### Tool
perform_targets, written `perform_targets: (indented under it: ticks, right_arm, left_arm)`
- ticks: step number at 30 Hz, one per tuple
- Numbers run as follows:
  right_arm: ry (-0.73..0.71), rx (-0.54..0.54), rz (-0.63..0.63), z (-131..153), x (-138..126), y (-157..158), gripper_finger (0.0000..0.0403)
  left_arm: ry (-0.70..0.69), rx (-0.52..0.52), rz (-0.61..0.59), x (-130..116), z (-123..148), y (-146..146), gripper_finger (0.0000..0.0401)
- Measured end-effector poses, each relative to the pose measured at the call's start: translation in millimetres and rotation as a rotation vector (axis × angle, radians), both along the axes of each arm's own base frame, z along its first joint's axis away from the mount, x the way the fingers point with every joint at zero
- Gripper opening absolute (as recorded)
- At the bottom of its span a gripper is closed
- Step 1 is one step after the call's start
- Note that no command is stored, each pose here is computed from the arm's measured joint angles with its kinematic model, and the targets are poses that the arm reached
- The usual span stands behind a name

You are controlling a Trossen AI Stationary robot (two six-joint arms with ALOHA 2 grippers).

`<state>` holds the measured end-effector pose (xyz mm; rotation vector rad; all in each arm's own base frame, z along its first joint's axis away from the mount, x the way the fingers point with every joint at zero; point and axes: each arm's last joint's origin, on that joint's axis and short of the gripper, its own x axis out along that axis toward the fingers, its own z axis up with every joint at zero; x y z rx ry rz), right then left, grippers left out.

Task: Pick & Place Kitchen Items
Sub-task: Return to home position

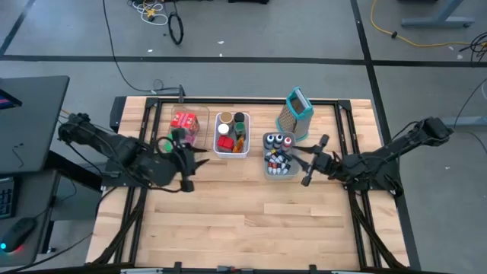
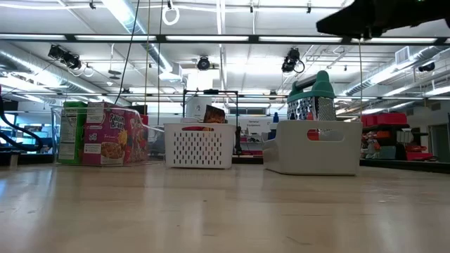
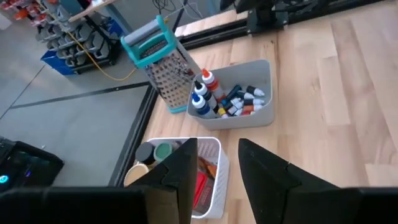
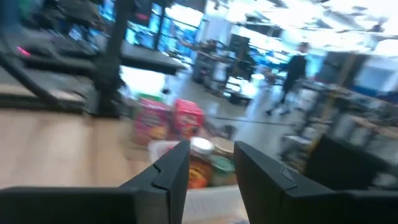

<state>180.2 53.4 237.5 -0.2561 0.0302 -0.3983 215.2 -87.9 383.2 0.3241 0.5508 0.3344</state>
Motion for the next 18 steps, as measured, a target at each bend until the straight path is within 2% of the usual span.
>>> perform_targets:
  ticks: [4, 6, 8, 10, 12, 13, 18]
  right_arm:
    - [0.061, -0.114, -0.087, 7, -17, 1, 0.0128]
    - [0.066, -0.136, -0.068, 10, -24, 3, 0.0125]
    - [0.064, -0.149, 0.056, 12, -31, 8, 0.0123]
    - [0.082, -0.172, 0.238, 10, -36, 14, 0.0123]
    - [0.118, -0.174, 0.374, 7, -42, 16, 0.0123]
    - [0.131, -0.164, 0.397, 6, -45, 16, 0.0123]
    - [0.150, -0.059, 0.321, 5, -60, 4, 0.0123]
  left_arm:
    - [-0.004, -0.007, -0.012, -19, 9, 8, 0.0126]
    - [-0.018, -0.008, -0.007, -28, 13, 12, 0.0126]
    - [-0.020, -0.006, -0.003, -34, 16, 16, 0.0126]
    - [-0.043, -0.004, 0.004, -40, 15, 19, 0.0126]
    - [-0.077, 0.005, 0.018, -45, 8, 22, 0.0126]
    - [-0.104, -0.003, 0.024, -46, 1, 23, 0.0126]
    - [-0.185, 0.047, -0.019, -50, -46, 26, 0.0126]
